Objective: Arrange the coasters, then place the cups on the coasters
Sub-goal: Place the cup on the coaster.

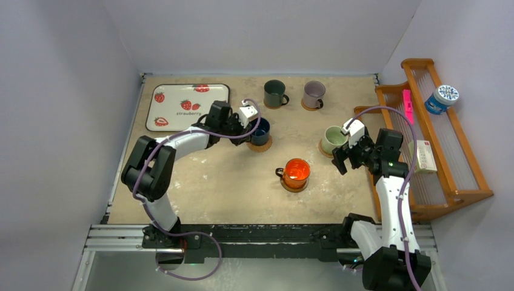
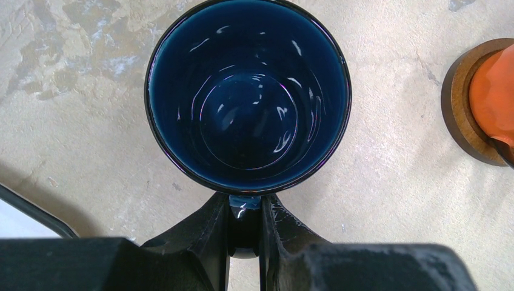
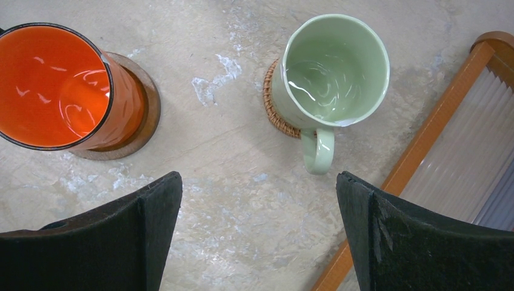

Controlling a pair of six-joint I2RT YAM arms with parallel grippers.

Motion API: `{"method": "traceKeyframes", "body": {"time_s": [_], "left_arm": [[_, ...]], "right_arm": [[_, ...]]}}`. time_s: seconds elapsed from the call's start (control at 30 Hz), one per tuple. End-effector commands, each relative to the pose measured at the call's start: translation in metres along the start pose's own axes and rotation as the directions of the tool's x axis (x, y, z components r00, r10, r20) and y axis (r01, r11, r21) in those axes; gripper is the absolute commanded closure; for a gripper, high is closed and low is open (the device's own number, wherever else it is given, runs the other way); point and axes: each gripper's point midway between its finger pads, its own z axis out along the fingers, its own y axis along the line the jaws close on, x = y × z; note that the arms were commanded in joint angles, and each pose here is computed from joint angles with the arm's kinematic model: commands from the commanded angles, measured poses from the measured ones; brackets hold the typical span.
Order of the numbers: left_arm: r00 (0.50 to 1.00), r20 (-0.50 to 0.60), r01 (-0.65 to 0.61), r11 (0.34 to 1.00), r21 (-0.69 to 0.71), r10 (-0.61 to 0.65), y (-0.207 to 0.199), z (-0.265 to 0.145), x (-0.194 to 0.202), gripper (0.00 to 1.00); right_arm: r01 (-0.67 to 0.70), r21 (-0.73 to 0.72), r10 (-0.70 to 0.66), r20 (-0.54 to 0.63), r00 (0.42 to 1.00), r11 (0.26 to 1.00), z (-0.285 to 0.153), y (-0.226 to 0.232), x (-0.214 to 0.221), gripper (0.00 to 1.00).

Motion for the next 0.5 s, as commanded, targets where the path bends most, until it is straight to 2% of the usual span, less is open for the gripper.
{"method": "traceKeyframes", "body": {"time_s": [0.0,0.47], "left_arm": [[0.991,0.120,-0.057,0.998,0.021,0.055,-0.0021,0.0038,-0.0369,1.00],[0.992,0.116,-0.054,0.998,0.030,0.050,-0.0043,0.0065,-0.0349,1.00]], "right_arm": [[0.021,-0.003,-0.021,0.018,1.000,1.000,-0.0015,0.0013,-0.0029,0.01],[0.020,-0.009,-0.020,0.016,1.000,1.000,-0.0004,0.0017,-0.0024,0.01]]}}
